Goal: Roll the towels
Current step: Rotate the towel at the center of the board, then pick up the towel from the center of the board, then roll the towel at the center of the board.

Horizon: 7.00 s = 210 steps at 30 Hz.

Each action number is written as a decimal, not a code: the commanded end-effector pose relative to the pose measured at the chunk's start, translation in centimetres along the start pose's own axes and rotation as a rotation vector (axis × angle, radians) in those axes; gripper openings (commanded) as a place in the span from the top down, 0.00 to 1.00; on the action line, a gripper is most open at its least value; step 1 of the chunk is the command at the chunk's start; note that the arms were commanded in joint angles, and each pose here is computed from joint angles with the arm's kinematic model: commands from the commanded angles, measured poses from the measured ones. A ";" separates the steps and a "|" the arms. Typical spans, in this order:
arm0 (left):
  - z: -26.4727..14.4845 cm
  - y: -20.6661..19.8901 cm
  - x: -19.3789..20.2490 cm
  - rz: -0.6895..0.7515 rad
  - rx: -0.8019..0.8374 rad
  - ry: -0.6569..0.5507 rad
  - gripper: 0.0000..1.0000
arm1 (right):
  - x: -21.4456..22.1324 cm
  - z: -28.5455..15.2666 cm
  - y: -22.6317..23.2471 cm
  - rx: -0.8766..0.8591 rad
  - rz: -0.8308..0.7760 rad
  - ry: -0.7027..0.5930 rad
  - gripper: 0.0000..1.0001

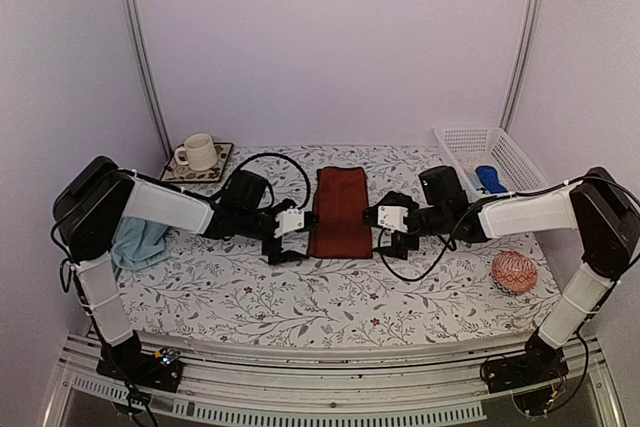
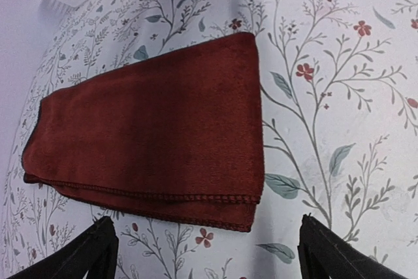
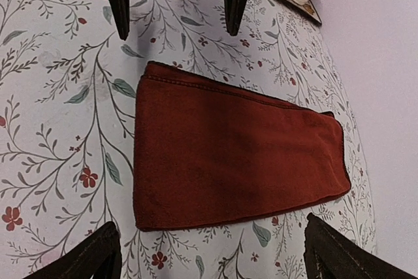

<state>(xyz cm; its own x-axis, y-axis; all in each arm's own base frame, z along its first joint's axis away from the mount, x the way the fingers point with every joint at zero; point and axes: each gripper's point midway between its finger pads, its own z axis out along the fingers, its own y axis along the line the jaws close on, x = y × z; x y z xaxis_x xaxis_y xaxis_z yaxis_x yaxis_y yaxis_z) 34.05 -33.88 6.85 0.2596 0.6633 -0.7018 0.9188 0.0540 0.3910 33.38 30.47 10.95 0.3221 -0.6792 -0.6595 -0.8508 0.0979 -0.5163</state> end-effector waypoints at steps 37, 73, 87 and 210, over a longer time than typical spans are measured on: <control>5.3 -4.2 4.2 0.127 -0.008 0.224 0.38 | 4.5 7.0 5.1 -0.047 -0.084 0.201 0.42; 4.1 -7.2 1.8 0.152 0.042 0.136 0.29 | 0.7 4.9 6.7 -0.278 0.107 0.131 0.97; 5.1 -8.2 3.1 0.154 0.062 0.170 0.60 | 0.4 4.5 5.4 -0.303 0.172 0.115 0.97; 1.7 2.8 -2.3 -0.246 0.137 0.033 0.34 | 7.1 6.7 3.4 -0.191 0.428 0.353 0.97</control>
<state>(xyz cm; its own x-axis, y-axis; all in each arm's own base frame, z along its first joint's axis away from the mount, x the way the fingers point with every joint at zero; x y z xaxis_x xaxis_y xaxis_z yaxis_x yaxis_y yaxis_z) 36.61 -36.23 6.99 0.0092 0.6934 -0.7205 0.9829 0.1263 0.1342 35.47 31.69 2.55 -0.1282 -0.7947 -0.5933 -0.9481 0.2737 -0.1618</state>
